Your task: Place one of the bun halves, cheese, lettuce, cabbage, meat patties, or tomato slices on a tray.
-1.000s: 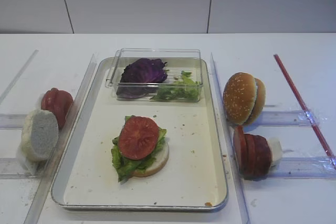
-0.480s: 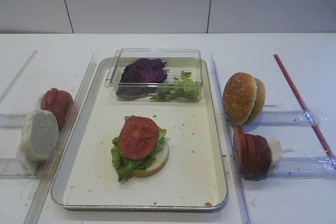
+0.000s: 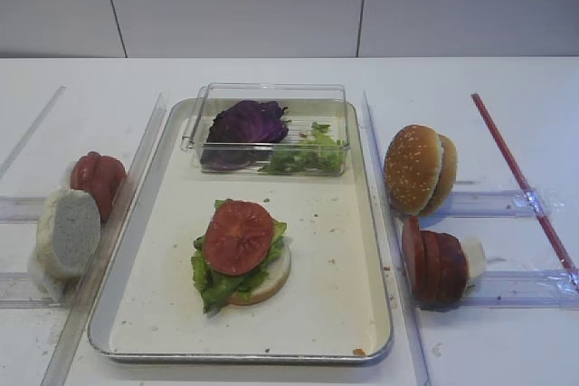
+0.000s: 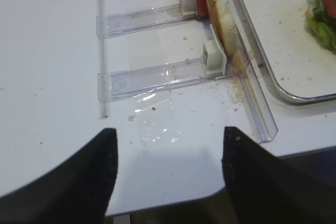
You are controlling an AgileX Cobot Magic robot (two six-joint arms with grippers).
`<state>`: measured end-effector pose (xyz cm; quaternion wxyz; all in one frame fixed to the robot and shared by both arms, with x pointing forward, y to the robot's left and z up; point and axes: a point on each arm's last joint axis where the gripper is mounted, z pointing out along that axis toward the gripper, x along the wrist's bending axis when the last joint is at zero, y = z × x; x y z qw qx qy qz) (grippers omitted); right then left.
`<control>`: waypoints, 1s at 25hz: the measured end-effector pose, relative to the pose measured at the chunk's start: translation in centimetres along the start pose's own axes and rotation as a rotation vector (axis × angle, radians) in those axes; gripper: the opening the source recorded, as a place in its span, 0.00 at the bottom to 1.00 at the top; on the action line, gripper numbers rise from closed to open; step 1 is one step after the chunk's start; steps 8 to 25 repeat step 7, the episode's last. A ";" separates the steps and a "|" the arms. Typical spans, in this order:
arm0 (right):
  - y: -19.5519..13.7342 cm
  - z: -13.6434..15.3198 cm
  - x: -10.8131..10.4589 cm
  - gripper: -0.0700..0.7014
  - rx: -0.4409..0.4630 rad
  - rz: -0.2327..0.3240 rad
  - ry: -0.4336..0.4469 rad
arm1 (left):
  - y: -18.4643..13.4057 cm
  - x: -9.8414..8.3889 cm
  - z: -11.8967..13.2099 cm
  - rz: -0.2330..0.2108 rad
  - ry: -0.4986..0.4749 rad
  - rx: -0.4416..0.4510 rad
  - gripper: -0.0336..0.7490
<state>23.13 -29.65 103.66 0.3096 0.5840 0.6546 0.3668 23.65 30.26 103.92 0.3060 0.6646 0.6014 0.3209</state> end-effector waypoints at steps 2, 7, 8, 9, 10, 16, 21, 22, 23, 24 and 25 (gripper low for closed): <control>0.0 0.0 0.0 0.68 0.000 0.000 0.000 | 0.0 0.0 0.0 0.000 0.000 0.000 0.55; 0.0 0.0 0.0 0.68 0.000 0.000 0.000 | 0.0 0.0 0.0 0.000 0.000 0.000 0.55; 0.0 0.0 0.0 0.68 0.000 0.000 0.000 | 0.0 0.0 0.0 0.000 0.000 0.000 0.55; 0.0 0.0 0.0 0.68 0.000 0.000 0.000 | 0.0 0.0 0.0 0.000 0.000 0.000 0.55; 0.0 0.0 0.0 0.68 0.000 0.000 0.000 | 0.0 0.0 0.0 0.000 0.000 0.000 0.55; 0.0 0.0 0.0 0.68 0.000 0.000 0.000 | 0.0 0.0 0.0 0.000 0.000 0.000 0.55; 0.0 0.0 0.0 0.68 0.000 0.000 0.000 | 0.0 0.0 0.0 0.000 0.000 0.000 0.55; 0.0 0.0 0.0 0.68 0.000 0.000 0.000 | 0.0 0.0 0.0 0.000 0.000 0.000 0.55; 0.0 0.0 0.0 0.68 0.000 0.000 0.000 | 0.0 0.0 0.0 0.000 0.000 0.000 0.55; 0.0 0.0 0.0 0.68 0.000 0.000 0.000 | 0.0 0.0 0.0 0.000 0.000 0.000 0.55; 0.0 0.0 0.0 0.68 0.000 0.000 0.000 | 0.0 0.0 0.0 0.000 0.000 0.000 0.55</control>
